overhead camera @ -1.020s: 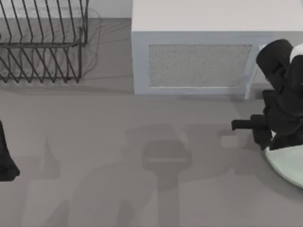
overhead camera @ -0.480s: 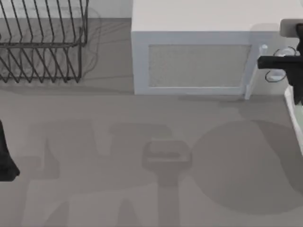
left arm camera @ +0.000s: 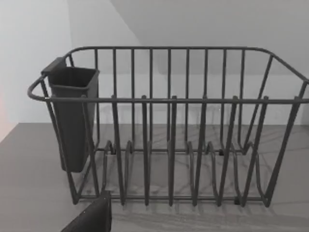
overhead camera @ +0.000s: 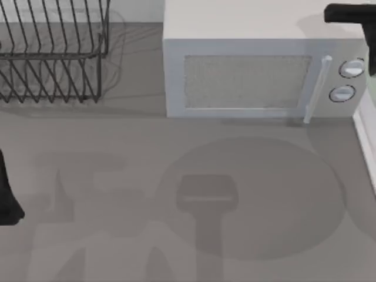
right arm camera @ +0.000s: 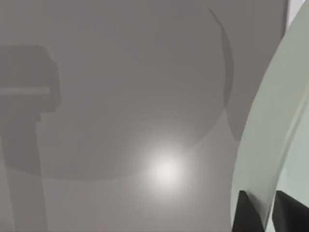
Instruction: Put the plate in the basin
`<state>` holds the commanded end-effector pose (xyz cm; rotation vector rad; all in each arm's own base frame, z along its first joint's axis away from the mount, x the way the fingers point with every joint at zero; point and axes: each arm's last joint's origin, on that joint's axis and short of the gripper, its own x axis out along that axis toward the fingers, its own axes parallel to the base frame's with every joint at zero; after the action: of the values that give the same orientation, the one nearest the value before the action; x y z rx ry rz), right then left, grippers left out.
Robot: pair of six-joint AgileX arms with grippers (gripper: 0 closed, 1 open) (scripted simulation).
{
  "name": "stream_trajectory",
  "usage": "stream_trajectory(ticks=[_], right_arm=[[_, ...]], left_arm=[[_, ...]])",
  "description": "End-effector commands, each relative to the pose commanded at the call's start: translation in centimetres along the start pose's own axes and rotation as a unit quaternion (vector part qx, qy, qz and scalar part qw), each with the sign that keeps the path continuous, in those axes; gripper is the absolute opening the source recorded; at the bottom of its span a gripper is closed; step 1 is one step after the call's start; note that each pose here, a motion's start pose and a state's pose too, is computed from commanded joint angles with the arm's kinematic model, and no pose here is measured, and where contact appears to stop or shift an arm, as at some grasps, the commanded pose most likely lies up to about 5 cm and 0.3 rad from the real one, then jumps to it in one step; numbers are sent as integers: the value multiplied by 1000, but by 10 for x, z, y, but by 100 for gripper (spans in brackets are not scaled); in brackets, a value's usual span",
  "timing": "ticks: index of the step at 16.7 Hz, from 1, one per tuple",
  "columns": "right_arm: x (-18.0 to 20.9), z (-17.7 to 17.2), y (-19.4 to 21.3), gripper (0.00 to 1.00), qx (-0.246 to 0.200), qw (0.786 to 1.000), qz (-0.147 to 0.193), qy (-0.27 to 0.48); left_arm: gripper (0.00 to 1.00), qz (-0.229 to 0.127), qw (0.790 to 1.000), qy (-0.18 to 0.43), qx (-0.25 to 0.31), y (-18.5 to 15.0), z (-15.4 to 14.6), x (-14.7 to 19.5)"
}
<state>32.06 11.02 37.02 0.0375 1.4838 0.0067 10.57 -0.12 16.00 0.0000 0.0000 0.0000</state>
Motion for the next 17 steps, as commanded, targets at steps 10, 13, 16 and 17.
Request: stream_trajectory(ticks=[10,13,16,17], right_arm=[[9,37,-27,0,41,999,-16,-23],[30,84,-65,0,69,996,-33,-40],[78,130,-104,0,67,997,-42,-25],[97,141,-116,0,59,997,-41,-12]], left_arm=[[100,0,1000,0,0,0,0,0],[100,0,1000,0,0,0,0,0],[100,0,1000,0,0,0,0,0],[100,0,1000,0,0,0,0,0]])
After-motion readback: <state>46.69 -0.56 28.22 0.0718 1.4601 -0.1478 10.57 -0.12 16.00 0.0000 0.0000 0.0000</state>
